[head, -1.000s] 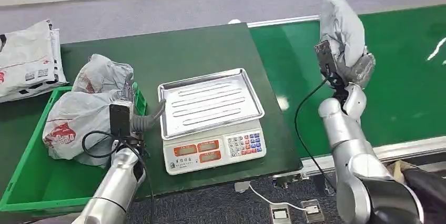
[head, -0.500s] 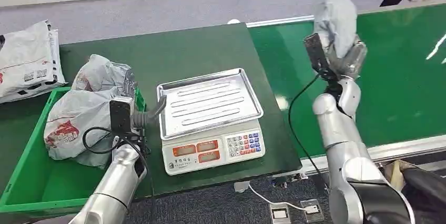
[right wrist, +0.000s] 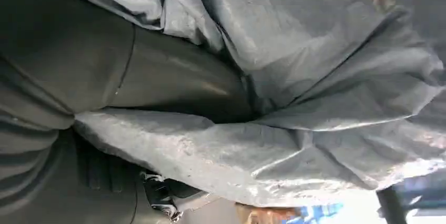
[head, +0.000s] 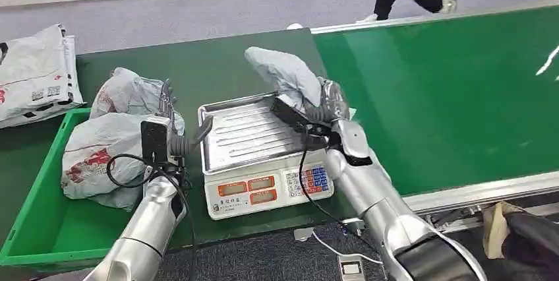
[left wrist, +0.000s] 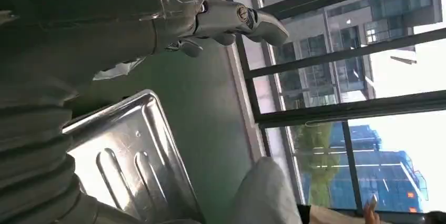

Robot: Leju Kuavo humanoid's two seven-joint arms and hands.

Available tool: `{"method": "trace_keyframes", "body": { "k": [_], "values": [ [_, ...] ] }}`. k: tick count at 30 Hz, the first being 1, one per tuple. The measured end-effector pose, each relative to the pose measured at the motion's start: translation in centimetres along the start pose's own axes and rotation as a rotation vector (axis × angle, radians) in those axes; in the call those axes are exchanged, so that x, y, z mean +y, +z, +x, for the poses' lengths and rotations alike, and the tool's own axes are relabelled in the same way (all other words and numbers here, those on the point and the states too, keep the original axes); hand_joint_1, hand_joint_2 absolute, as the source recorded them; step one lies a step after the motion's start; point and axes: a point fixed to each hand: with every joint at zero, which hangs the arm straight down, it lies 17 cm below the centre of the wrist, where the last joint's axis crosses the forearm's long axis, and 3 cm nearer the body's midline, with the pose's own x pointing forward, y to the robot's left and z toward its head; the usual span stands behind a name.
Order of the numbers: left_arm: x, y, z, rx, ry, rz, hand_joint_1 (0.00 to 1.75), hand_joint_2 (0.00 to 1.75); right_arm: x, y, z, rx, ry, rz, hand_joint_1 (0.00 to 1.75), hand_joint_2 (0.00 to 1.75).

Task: Moved the parcel from conveyor to table for the left to box.

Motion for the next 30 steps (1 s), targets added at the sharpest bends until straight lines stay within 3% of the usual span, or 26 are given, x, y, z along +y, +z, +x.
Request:
{"method": "trace_keyframes", "body": {
  "k": [9,17,23,30],
  "values": [
    [0.0,-0.2,-0.1,0.004,0.001,-0.002,0.0,1.75,3.5,1.2,2.5,-0.068,0.017,0.114,1.75,1.75],
    [0.0,-0.5,0.1,-0.004,0.004,-0.003,0.0,1.75,8.4,3.6,6.2,-0.261,0.029,0.314,1.75,1.75],
    [0.1,-0.5,-0.1,0.001,0.004,0.003,0.0,1.75,8.5,3.7,8.5,-0.312,0.047,0.284,1.75,1.75],
    [-0.1,-0.5,-0.1,0.005,0.01,0.003,0.0,1.75,6.2,3.6,11.6,-0.342,0.026,0.111,1.75,1.75]
  ]
}}
